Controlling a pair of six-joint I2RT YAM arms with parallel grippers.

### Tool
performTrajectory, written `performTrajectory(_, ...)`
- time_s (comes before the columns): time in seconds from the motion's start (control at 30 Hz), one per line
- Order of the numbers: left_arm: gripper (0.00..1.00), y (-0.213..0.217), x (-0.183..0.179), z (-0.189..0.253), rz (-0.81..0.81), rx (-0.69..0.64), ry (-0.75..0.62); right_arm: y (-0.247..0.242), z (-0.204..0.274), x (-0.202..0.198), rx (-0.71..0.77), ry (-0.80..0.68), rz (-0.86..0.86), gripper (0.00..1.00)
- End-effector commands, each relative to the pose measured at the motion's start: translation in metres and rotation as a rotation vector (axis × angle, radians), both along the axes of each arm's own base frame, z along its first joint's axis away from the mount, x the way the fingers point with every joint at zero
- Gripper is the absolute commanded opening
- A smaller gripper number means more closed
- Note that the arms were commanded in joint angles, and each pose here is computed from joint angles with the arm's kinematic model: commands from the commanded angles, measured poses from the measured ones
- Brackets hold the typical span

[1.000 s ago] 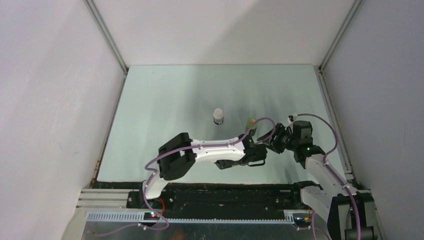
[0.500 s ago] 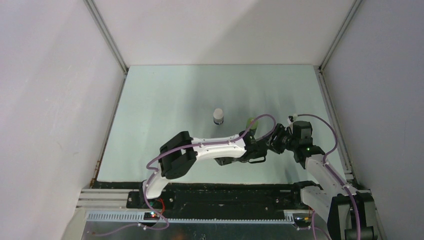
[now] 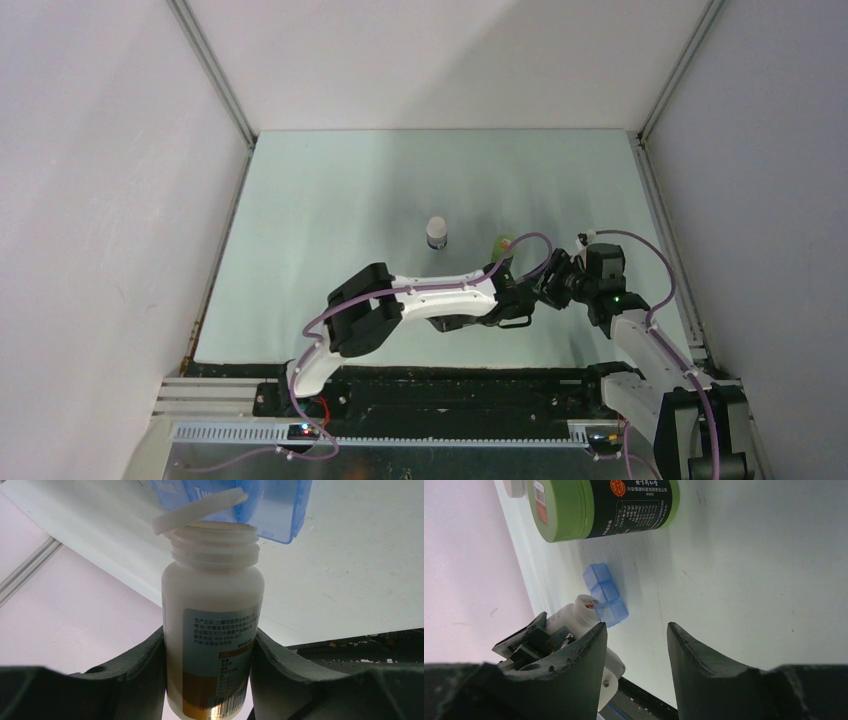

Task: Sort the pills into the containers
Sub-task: Pour the pill into the pill container.

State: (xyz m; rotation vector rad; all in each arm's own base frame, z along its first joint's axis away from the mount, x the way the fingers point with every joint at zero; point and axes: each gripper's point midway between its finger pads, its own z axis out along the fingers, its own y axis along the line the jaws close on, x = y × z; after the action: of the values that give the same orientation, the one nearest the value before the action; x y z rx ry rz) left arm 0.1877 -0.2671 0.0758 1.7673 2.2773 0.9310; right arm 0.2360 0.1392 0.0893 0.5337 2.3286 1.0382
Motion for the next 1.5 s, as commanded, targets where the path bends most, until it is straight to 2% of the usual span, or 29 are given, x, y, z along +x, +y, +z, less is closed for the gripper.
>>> performTrajectory(0.0,0.00,-0.004,0.003,0.012,-0.011,-0.003,-0.013,-0.001,0.002,0.003,-0.003,-0.028,0.002,0.52)
performTrajectory(0.6,0.00,-0.008,-0.003,0.013,0.012,-0.041,0.018,-0.002,0.003,0.003,0.005,-0.031,0.000,0.52)
performTrajectory(1.23,0.00,0.006,0.003,0.034,0.098,-0.291,-0.075,-0.002,0.003,0.004,0.009,-0.029,-0.005,0.52)
performTrajectory(1.47,0.00,0.000,0.004,0.046,0.118,-0.451,-0.083,-0.004,0.008,0.003,0.004,-0.039,-0.010,0.52)
